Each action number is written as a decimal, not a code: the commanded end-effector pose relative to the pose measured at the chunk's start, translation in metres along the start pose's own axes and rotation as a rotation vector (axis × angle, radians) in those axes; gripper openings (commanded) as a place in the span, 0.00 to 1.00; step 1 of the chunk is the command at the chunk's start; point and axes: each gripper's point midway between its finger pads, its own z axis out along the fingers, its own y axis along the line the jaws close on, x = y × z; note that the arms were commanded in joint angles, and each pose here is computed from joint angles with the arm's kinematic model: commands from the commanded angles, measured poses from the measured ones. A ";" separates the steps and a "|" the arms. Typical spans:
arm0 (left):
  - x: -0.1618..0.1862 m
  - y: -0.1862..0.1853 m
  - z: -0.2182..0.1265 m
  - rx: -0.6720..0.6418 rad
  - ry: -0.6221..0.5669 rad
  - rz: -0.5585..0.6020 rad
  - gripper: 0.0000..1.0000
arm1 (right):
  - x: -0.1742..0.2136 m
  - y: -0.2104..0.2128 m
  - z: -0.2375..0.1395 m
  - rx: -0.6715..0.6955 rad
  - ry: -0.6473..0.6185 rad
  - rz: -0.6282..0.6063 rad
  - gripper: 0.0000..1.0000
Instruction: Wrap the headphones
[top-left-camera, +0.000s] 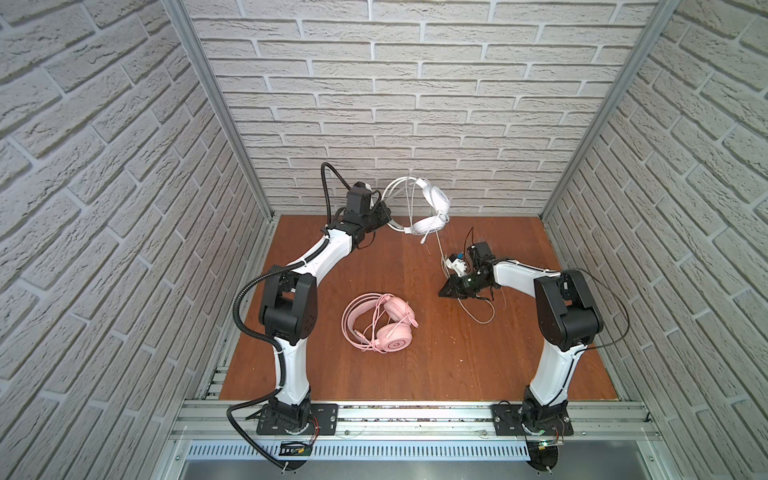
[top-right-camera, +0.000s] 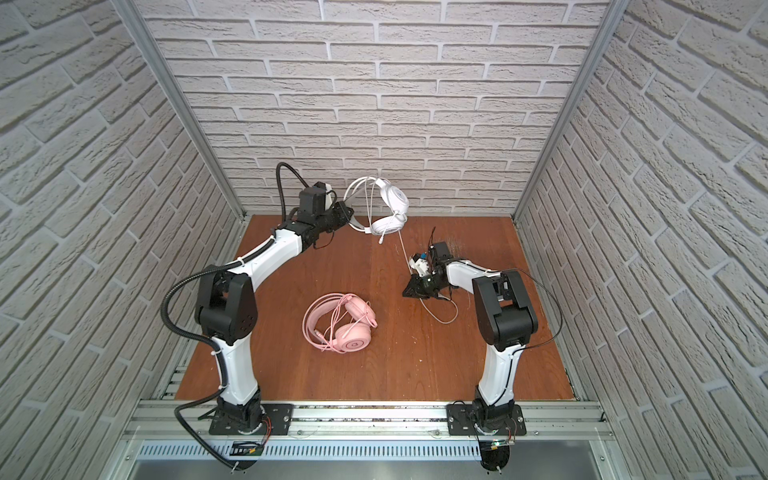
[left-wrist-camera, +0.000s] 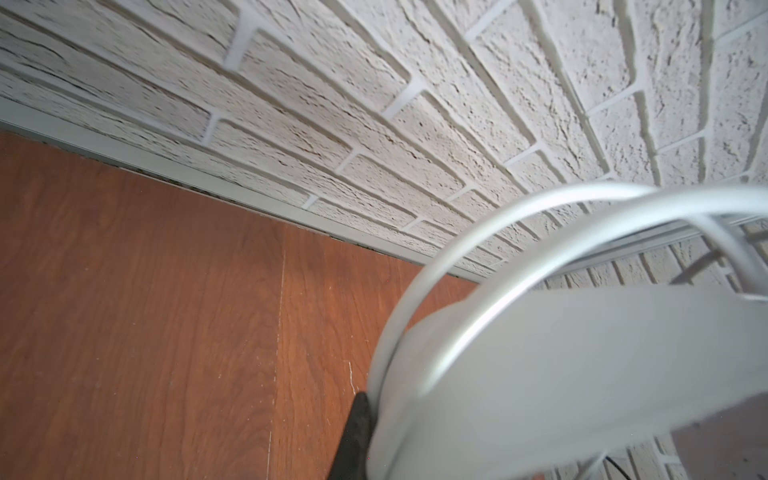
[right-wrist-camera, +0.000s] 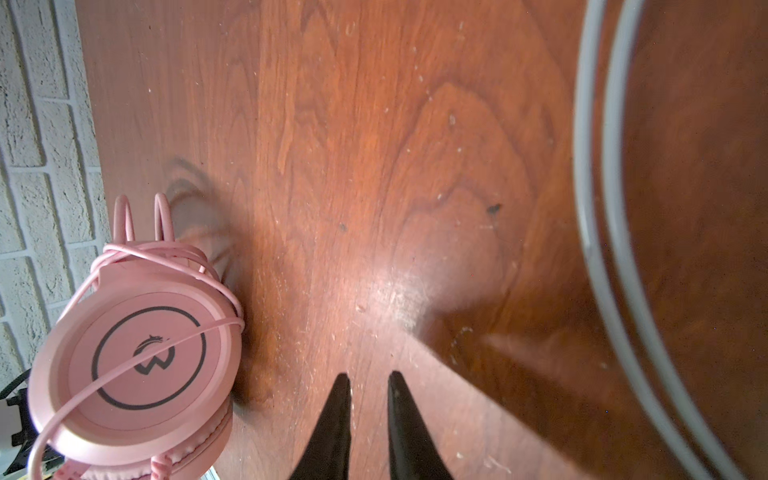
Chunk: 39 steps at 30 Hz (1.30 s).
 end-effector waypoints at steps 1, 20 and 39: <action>-0.044 -0.023 -0.010 0.066 -0.156 -0.013 0.00 | 0.005 0.003 -0.004 0.005 -0.011 -0.006 0.18; -0.050 0.006 -0.010 -0.022 -0.184 -0.035 0.00 | 0.035 -0.009 -0.002 0.044 0.018 0.028 0.17; -0.039 0.044 -0.008 -0.229 -0.191 -0.069 0.00 | 0.064 0.054 -0.024 0.063 0.072 -0.209 0.06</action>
